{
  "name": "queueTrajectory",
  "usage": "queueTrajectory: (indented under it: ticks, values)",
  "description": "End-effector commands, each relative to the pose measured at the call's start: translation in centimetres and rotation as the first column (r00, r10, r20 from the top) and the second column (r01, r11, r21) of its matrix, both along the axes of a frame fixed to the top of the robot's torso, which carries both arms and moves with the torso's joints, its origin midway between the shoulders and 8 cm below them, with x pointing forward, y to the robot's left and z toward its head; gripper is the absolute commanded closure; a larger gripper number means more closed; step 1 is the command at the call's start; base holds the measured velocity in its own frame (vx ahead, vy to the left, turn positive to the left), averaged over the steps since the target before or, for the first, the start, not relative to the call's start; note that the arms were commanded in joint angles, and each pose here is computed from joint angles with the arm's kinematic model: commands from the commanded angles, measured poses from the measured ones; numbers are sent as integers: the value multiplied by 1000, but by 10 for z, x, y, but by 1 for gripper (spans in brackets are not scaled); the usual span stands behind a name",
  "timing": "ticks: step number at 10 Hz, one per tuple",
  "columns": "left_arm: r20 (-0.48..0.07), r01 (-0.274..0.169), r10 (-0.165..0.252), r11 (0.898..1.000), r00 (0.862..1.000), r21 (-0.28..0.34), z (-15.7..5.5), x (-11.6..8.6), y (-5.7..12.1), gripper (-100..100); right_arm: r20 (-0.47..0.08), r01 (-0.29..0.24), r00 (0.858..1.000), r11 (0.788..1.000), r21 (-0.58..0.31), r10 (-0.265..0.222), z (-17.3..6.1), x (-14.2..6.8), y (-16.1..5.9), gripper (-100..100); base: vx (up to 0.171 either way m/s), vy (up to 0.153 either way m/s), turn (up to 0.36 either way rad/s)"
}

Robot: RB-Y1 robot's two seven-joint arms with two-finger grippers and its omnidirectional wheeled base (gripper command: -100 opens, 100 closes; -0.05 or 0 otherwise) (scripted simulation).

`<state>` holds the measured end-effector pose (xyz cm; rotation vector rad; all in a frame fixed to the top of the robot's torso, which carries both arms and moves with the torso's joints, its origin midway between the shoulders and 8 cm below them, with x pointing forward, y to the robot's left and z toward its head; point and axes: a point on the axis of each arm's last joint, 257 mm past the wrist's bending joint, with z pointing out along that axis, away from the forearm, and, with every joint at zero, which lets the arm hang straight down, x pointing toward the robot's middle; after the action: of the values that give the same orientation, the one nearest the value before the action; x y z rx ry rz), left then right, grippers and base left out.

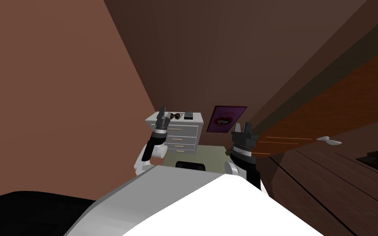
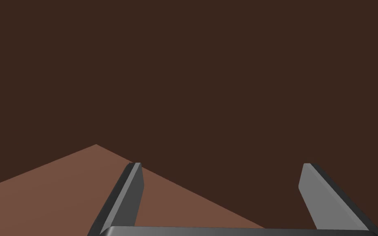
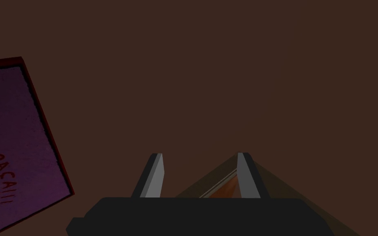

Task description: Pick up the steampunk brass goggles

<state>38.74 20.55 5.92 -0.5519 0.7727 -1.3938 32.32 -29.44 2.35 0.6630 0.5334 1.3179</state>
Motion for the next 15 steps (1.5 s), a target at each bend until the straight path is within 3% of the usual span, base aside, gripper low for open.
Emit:
queueTrajectory:
  ticks: [1, 8, 15]
  values:
    - [-30, 4, -4, 1000, 1000, 5, -2, 7, -2, -100, 0, 0, 1000, 1000, 0, 0, 0, 0, 0, 0, -8, 4, -27]
    - [-113, 39, -36, 999, 993, 31, 0, 29, -20, -100, 0, 0, 1000, 1000, 0, 0, 0, 0, 0, 0, -3, 4, -25]
    - [-222, 53, -41, 997, 974, 47, -10, 49, -30, -100, 0, 0, 1000, 1000, 0, 0, 0, 0, 0, 0, 1, 6, -19]
